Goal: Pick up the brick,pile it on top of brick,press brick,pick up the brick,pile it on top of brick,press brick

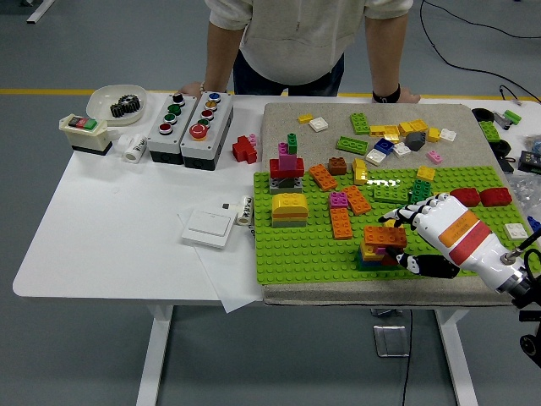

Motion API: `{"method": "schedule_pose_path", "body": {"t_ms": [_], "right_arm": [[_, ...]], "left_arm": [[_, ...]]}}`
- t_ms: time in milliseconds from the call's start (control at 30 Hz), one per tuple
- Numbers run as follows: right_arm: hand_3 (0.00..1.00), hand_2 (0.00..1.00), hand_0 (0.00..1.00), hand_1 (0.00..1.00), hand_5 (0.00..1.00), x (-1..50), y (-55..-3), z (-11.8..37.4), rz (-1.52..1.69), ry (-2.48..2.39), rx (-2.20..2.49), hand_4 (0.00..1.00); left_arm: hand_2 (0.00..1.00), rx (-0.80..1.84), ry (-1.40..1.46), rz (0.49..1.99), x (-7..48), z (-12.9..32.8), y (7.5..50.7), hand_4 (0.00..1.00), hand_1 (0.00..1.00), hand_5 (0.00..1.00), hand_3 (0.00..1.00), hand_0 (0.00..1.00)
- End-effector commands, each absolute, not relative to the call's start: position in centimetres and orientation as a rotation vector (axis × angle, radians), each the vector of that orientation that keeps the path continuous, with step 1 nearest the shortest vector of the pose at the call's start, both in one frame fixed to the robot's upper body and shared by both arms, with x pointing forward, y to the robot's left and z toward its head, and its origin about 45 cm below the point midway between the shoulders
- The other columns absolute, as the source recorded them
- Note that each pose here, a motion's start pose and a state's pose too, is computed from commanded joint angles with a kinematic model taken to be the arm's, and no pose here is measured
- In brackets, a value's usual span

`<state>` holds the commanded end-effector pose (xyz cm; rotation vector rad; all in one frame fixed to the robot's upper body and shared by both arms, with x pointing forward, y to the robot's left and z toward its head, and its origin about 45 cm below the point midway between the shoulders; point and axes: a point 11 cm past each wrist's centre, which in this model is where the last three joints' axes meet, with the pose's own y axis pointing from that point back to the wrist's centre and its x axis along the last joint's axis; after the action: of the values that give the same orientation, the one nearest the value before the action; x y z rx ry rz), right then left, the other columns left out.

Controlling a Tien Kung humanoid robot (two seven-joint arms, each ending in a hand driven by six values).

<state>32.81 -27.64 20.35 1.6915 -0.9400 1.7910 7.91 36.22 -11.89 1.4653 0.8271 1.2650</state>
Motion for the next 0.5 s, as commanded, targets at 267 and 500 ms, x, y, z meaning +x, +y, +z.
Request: {"method": "schedule_pose_path", "body": {"t_ms": [267, 500], "right_arm": [[0.705, 0.508, 0.304, 0.375, 0.332, 32.86, -27.79, 20.49, 1.792, -0.942, 1.688, 0.713], [0.725, 0.536, 0.312, 0.386, 0.352, 32.94, -27.96, 20.59, 1.791, -0.942, 1.683, 0.758]], "left_arm": [[0.804, 1.464, 0.827, 1.266, 7.97, -11.88, 36.22, 0.648, 0.809, 0.667, 0.586, 0.828], [0.802, 1.462, 0.826, 1.268, 8.05, -11.86, 36.22, 0.641, 0.808, 0.662, 0.586, 0.825]]}}
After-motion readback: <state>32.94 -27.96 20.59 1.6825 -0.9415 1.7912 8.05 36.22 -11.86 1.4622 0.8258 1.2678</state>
